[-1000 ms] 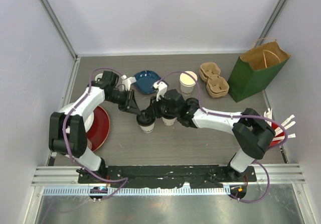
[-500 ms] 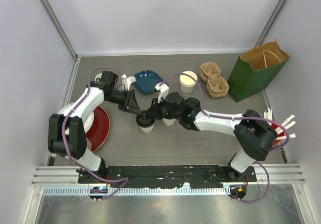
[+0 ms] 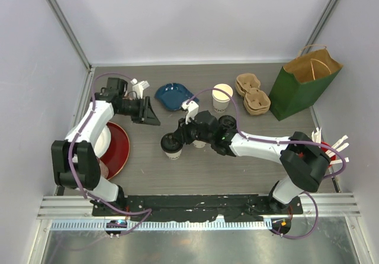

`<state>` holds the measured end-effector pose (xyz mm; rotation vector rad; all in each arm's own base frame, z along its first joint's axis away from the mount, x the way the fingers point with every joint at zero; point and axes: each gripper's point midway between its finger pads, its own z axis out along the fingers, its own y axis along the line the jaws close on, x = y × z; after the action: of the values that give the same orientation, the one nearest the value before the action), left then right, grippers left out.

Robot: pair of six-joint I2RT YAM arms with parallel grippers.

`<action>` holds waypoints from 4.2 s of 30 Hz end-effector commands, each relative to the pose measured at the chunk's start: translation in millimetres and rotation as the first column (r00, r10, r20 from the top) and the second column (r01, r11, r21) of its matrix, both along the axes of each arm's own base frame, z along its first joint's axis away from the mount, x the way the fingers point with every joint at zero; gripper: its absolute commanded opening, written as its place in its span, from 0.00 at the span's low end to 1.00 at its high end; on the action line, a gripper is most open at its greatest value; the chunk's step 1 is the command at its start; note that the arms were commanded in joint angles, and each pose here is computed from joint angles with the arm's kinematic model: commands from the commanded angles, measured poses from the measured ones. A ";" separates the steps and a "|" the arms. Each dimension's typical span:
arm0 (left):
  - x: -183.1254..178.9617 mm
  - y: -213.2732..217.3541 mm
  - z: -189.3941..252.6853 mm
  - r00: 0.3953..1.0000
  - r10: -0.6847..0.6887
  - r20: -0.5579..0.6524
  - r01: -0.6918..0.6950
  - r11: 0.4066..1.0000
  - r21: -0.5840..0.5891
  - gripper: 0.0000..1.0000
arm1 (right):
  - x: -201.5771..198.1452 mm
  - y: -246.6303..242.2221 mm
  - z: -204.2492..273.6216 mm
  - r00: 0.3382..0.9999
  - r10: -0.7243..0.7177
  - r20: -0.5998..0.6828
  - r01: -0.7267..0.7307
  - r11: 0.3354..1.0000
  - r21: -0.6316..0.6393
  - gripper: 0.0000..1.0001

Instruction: Pack the takeout coffee

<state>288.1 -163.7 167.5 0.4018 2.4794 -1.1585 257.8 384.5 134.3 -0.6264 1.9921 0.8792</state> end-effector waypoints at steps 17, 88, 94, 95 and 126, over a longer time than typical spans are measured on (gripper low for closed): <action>-41.7 -4.2 -54.1 0.968 -0.073 -0.240 0.068 0.997 -0.030 0.29 | -17.7 -23.8 -51.9 0.996 0.001 -0.086 -0.019 0.978 -0.208 0.01; 1.0 7.1 4.1 0.997 -0.028 0.073 0.018 0.991 0.136 0.33 | -28.7 -14.3 38.4 0.986 0.126 0.107 -0.116 0.989 -0.095 0.45; 5.0 11.6 9.5 0.996 -0.025 0.088 0.010 0.986 0.166 0.33 | -40.3 -6.7 72.1 0.932 0.329 0.150 -0.298 0.934 -0.197 0.76; 4.9 12.0 10.9 0.995 -0.026 0.093 0.010 0.986 0.167 0.33 | -41.0 -7.2 69.0 0.901 0.407 0.151 -0.357 0.893 -0.274 0.76; 4.8 37.6 10.9 0.993 0.037 0.111 -0.060 0.974 0.217 0.34 | -16.9 10.6 25.5 0.692 0.719 -0.057 -0.650 0.587 -0.483 0.54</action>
<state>292.9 -128.5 167.2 0.4228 2.5596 -0.8428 235.0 382.5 144.3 -1.8029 1.8908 0.7032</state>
